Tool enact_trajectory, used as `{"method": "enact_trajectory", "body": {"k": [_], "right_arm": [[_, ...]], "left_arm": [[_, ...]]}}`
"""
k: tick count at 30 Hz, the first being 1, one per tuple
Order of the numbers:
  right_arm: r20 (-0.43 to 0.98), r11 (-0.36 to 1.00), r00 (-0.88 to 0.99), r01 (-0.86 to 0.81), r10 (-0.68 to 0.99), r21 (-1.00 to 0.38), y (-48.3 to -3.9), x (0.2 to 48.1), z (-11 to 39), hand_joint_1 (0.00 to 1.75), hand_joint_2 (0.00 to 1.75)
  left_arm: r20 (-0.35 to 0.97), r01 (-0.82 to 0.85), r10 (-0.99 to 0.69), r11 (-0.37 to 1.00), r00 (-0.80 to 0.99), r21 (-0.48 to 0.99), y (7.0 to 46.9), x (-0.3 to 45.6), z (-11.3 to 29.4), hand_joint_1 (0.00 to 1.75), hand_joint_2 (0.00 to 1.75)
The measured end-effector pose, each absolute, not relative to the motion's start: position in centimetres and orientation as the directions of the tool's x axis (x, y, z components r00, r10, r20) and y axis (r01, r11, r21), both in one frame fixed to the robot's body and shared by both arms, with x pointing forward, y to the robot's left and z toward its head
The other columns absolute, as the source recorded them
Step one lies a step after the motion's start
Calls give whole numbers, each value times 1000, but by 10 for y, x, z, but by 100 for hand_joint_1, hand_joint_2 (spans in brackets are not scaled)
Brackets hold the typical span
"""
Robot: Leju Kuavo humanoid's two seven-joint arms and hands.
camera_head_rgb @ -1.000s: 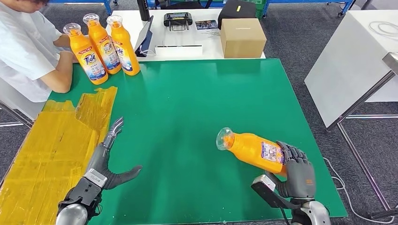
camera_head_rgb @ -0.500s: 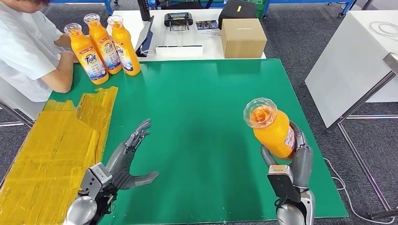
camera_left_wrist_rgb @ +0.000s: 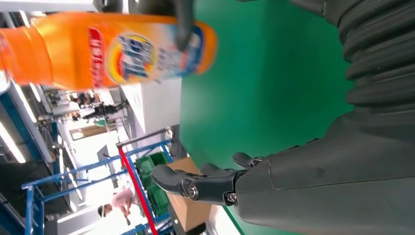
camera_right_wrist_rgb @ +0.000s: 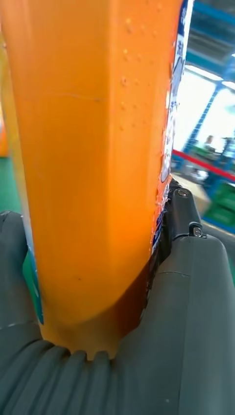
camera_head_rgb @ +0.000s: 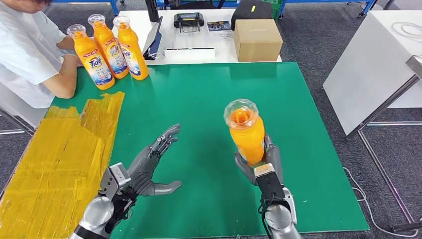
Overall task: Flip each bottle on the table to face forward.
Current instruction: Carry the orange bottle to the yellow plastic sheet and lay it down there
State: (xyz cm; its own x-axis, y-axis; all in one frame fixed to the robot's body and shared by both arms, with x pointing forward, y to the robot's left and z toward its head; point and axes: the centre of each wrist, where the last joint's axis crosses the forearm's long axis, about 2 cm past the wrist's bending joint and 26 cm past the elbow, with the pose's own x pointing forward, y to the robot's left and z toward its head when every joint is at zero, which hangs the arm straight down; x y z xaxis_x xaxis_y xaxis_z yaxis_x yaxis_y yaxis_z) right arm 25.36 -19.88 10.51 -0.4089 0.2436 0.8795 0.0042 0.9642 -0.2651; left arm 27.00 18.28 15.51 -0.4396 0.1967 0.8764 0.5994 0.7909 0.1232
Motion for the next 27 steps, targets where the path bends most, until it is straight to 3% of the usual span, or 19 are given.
{"method": "enact_trajectory", "body": {"k": [27], "right_arm": [[897, 895, -432, -358, 93, -265, -100, 252, 106, 175, 175]], "left_arm": [[885, 618, 209, 779, -416, 107, 167, 289, 160, 0, 175]]}}
